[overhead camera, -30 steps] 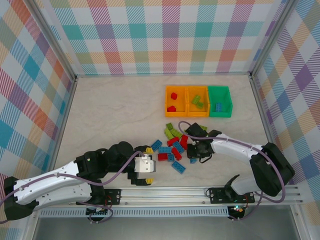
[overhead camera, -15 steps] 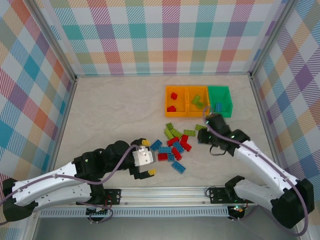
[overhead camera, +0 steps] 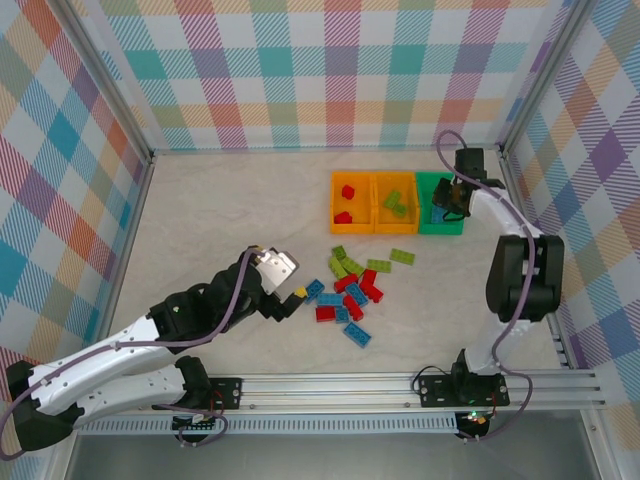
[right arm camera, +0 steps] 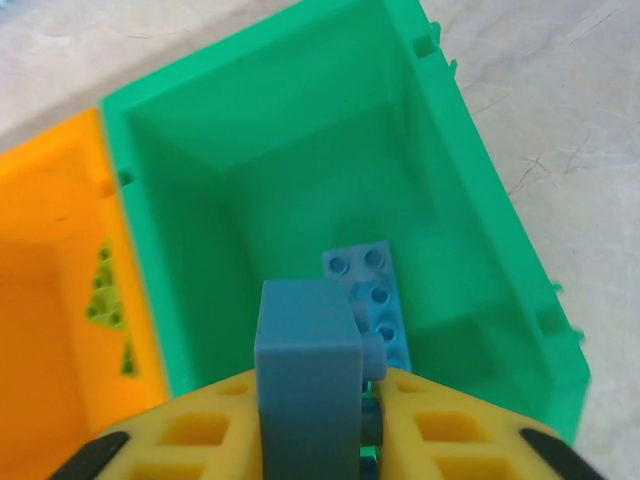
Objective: Sort the legos into containers by color
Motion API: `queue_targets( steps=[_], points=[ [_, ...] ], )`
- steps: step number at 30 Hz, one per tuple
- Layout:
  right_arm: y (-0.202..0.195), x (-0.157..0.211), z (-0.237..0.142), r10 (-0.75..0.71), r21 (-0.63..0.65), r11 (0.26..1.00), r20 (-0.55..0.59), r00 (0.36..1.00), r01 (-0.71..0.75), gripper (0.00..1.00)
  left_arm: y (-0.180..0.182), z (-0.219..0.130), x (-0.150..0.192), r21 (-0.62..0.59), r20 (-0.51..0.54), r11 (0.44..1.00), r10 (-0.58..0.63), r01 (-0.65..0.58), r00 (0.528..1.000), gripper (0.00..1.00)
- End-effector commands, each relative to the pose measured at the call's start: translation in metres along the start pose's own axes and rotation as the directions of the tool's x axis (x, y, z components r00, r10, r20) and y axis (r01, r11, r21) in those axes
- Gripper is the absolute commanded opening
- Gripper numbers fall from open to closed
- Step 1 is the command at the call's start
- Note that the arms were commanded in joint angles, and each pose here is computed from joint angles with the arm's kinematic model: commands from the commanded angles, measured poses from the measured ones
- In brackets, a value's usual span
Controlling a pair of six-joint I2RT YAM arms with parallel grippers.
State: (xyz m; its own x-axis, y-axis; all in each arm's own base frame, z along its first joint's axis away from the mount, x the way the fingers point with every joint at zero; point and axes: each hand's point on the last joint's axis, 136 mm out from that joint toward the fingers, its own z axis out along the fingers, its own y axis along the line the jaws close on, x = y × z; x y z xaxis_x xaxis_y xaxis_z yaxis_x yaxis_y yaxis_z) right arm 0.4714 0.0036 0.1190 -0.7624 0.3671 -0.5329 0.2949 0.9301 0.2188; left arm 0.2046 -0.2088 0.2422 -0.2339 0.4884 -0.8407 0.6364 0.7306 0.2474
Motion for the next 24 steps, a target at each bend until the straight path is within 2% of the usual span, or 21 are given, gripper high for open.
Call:
queue_targets(
  steps=[1,4,8,11,13,15,17,21,22,24],
  points=[
    [0.014,-0.021,-0.011,-0.028,-0.042,0.999,0.021,0.999,0.029,0.41,0.016,-0.002,-0.006,-0.064,-0.019,0.995,-0.079,0.078,0.997,1.00],
    [0.017,-0.024,-0.030,-0.021,-0.058,0.998,0.036,0.999,0.023,0.53,0.016,0.003,0.000,-0.073,-0.058,0.996,-0.053,0.049,0.997,1.00],
    [0.031,-0.012,-0.075,0.013,-0.170,0.985,0.049,0.999,-0.005,0.57,0.022,0.005,0.004,-0.102,-0.087,0.994,-0.058,0.049,0.995,1.00],
    [0.054,0.025,-0.115,0.054,-0.359,0.932,0.016,0.998,-0.045,0.62,0.025,0.009,0.006,-0.088,-0.101,0.989,-0.127,0.118,0.987,1.00],
    [0.071,0.060,-0.138,0.060,-0.453,0.890,-0.005,0.998,-0.056,0.64,0.024,0.014,0.011,-0.084,-0.168,0.978,-0.201,0.189,0.965,1.00],
    [0.088,0.097,-0.158,0.008,-0.509,0.860,-0.047,0.999,-0.031,0.66,0.022,0.017,0.010,-0.116,-0.235,0.954,-0.298,0.278,0.925,1.00],
    [0.106,0.139,-0.178,-0.092,-0.555,0.831,-0.083,0.992,0.031,0.70,0.018,0.024,0.008,-0.151,-0.275,0.908,-0.418,0.390,0.866,1.00],
    [0.123,0.212,-0.205,-0.235,-0.628,0.774,-0.156,0.959,0.087,0.73,0.000,0.053,0.009,-0.175,-0.257,0.776,-0.630,0.606,0.733,1.00],
    [0.123,0.230,-0.208,-0.268,-0.633,0.768,-0.186,0.945,0.093,0.75,0.000,0.061,0.013,-0.202,-0.243,0.738,-0.674,0.644,0.697,0.99],
    [0.118,0.261,-0.211,-0.320,-0.625,0.773,-0.244,0.916,0.104,0.77,-0.002,0.074,0.024,-0.248,-0.238,0.699,-0.715,0.671,0.657,0.96]
  ],
)
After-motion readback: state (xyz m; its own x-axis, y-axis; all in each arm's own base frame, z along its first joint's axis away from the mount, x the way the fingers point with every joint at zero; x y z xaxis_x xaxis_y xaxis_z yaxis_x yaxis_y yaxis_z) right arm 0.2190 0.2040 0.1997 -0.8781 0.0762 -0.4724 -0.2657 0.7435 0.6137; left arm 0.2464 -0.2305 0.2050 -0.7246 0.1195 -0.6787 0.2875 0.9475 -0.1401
